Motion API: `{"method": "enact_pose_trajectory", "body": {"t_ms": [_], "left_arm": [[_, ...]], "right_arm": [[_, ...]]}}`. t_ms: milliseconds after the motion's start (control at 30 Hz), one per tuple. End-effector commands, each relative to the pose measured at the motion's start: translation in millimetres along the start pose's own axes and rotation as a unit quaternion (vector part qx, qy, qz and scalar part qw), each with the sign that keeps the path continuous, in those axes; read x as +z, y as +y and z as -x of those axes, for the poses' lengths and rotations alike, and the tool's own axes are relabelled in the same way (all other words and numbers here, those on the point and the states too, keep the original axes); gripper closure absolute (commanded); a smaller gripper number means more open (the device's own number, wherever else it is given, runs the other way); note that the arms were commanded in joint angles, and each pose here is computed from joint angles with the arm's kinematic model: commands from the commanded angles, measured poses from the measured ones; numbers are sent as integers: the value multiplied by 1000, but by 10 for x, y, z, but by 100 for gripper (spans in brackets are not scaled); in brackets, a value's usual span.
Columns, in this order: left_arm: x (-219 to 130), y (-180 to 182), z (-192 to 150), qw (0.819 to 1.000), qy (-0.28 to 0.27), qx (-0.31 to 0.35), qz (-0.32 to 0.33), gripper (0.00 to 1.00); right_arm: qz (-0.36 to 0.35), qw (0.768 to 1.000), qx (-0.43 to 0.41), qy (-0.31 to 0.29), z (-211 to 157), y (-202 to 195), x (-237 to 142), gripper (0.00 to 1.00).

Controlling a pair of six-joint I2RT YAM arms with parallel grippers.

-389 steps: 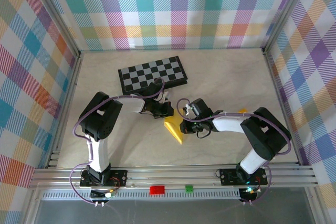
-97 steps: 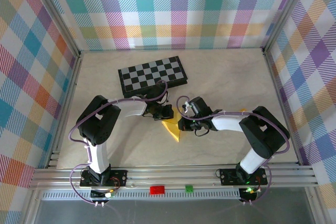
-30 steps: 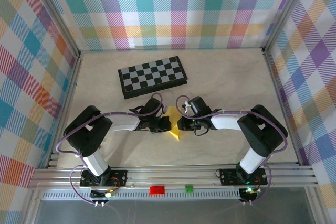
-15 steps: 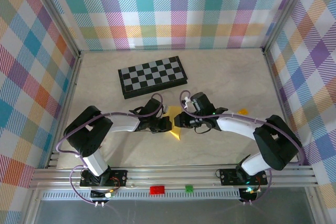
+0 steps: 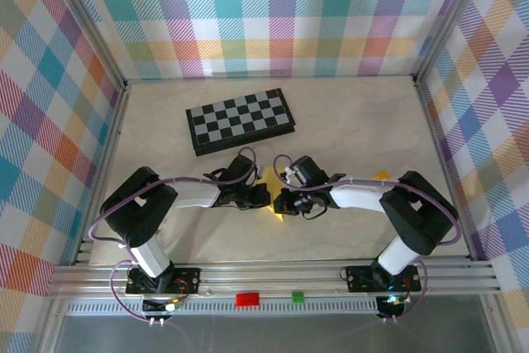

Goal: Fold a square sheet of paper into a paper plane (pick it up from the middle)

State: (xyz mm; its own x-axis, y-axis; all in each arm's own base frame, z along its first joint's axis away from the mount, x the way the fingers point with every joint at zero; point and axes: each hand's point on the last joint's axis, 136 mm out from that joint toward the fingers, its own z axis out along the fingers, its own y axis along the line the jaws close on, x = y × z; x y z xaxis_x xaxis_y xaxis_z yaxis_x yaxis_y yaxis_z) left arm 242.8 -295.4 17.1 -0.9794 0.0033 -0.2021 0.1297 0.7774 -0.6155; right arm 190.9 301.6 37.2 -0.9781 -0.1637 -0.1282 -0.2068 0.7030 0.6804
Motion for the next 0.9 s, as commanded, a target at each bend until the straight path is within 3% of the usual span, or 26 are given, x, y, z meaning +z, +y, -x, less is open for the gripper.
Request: {"method": "enact_pose_trajectory", "body": {"t_ms": [0, 200, 367, 500, 667, 867], "left_arm": [[95, 549, -365, 994, 47, -26, 96, 100], [97, 512, -353, 995, 46, -25, 88, 100], [81, 495, -346, 995, 45, -22, 86, 100], [75, 483, -338, 995, 43, -22, 84, 99], [79, 484, -331, 996, 40, -23, 82, 99], [75, 525, -346, 995, 38, -24, 89, 99]], "right_arm": [[-19, 999, 31, 31, -253, -190, 42, 96], [-24, 999, 34, 30, -370, -183, -44, 95], [1, 1000, 11, -12, -159, 103, -224, 94], [15, 1000, 5, -24, 7, 211, -160, 93], [1, 1000, 29, -9, 102, 55, 170, 92], [-23, 998, 57, 27, -212, -219, 284, 92]]}}
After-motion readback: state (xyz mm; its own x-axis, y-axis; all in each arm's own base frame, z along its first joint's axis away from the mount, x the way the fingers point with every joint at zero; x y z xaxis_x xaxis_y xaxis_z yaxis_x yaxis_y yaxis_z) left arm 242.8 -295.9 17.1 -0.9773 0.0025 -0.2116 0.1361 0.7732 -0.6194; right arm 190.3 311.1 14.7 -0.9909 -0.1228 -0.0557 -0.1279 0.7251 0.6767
